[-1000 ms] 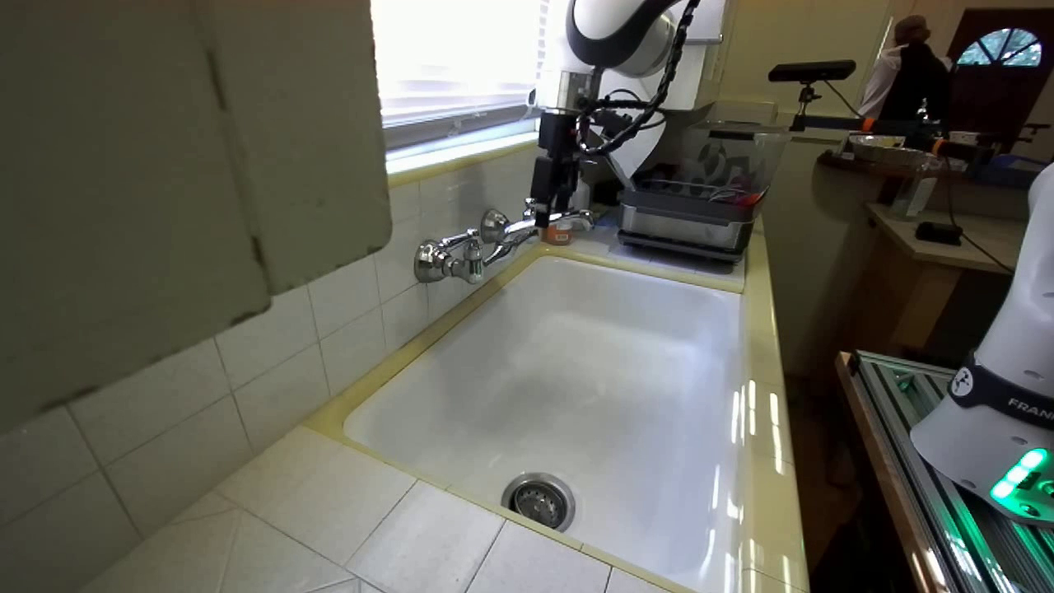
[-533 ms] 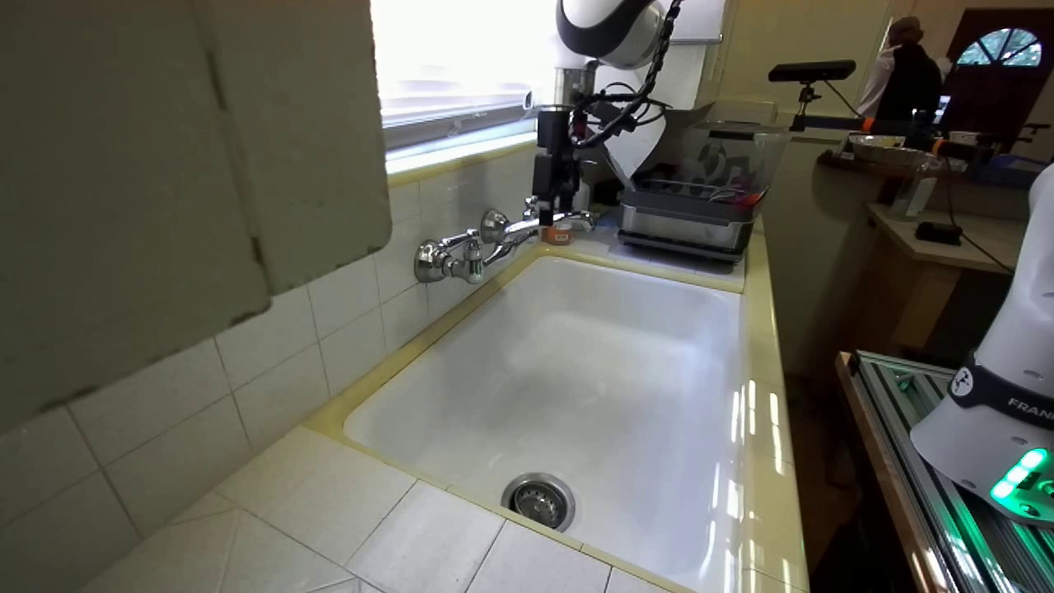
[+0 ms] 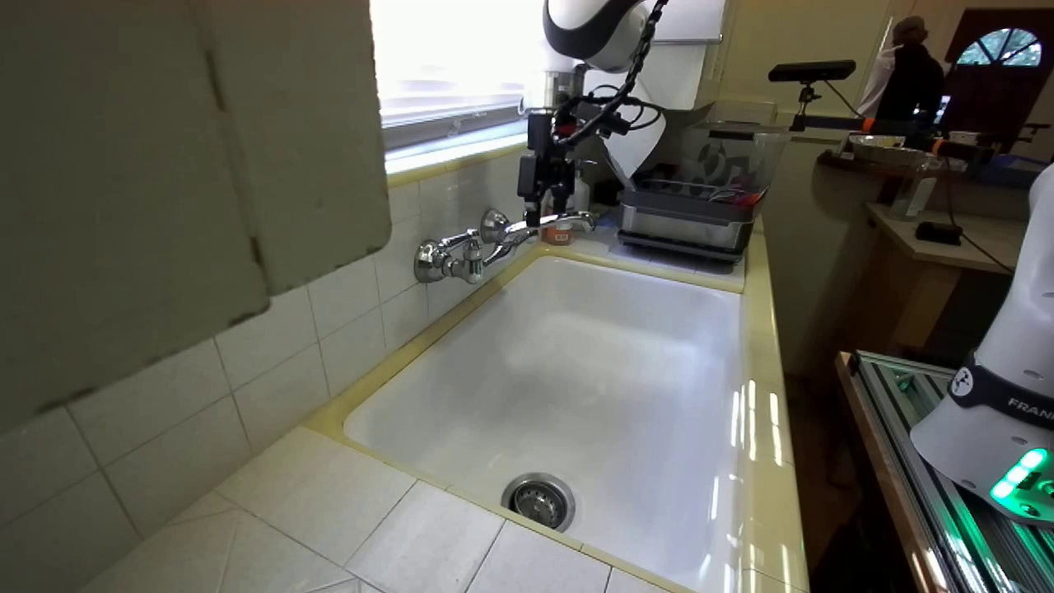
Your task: Push the faucet handle on the left backwards then push the faucet to the right.
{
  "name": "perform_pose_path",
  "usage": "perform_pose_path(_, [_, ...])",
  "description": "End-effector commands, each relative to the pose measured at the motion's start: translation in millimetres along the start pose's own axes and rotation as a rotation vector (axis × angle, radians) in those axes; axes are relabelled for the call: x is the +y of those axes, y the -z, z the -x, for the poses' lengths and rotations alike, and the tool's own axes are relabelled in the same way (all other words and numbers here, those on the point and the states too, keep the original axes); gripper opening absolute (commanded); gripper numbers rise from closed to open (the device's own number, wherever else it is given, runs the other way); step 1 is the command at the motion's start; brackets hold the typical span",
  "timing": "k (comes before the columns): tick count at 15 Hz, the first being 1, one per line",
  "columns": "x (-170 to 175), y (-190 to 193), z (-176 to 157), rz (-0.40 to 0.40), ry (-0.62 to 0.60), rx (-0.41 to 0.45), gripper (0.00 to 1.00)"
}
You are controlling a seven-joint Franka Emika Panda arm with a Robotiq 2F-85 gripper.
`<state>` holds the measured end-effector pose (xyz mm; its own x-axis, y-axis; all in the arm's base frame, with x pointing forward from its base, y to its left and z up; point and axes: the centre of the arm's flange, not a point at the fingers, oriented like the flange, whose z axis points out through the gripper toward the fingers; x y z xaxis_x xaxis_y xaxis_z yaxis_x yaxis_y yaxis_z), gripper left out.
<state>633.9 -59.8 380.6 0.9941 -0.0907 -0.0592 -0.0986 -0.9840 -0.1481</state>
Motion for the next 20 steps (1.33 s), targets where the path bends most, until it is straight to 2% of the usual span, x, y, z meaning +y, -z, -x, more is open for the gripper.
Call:
perform_pose_path(1, [-21,-2,-11,-0.047,-0.046,-0.028,1.0])
perform_pose_path(8, [-29,-1,4,0.022,-0.011,-0.146,1.0])
perform_pose_path(20, [-39,-5,2,0.034,-0.054,-0.167,1.0])
